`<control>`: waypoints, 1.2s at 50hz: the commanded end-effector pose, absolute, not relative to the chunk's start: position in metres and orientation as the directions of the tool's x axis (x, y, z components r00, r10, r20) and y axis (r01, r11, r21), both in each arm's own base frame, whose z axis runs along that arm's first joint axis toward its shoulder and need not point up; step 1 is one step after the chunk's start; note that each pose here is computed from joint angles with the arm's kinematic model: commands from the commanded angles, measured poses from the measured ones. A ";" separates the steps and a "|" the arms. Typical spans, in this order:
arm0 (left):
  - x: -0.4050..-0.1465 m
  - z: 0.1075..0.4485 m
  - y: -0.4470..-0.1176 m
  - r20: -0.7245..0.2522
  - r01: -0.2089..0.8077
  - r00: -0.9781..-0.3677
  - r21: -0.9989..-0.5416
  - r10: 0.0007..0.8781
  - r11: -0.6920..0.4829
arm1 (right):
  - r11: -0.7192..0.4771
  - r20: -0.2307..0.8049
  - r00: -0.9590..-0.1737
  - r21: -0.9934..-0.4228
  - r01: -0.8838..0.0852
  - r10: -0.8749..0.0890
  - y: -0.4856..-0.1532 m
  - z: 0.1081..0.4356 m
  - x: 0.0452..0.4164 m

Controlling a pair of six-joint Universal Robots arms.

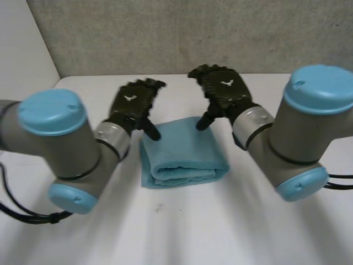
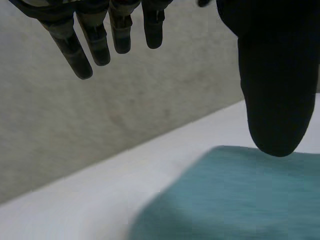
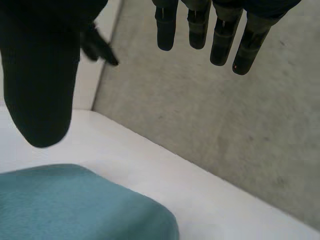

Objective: Fold the laundry

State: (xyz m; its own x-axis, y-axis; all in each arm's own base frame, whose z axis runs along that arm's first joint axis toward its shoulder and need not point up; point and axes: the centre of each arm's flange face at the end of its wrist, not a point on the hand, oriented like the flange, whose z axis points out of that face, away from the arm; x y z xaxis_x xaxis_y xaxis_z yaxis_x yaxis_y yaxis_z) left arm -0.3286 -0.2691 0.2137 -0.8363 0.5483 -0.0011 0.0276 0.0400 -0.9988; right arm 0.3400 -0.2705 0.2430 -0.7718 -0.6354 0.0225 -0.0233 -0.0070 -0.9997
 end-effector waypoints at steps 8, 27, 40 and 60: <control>-0.337 0.140 -0.254 0.058 0.143 -0.858 -0.927 0.511 0.347 | 0.356 -0.069 -0.804 -0.916 -0.184 -0.591 -0.304 0.145 0.333; -0.317 0.254 -0.245 0.061 0.011 -0.872 -0.990 0.486 0.143 | 0.159 -0.039 -0.808 -0.985 -0.069 -0.588 -0.301 0.266 0.319; -0.244 0.342 -0.249 -0.001 0.025 -0.923 -0.998 0.384 0.058 | -0.048 0.008 -0.926 -0.999 0.011 -0.377 -0.293 0.362 0.226; -0.235 0.354 -0.236 0.006 0.019 -0.891 -0.999 0.455 0.049 | -0.022 0.088 -0.933 -0.996 -0.085 -0.349 -0.288 0.333 0.214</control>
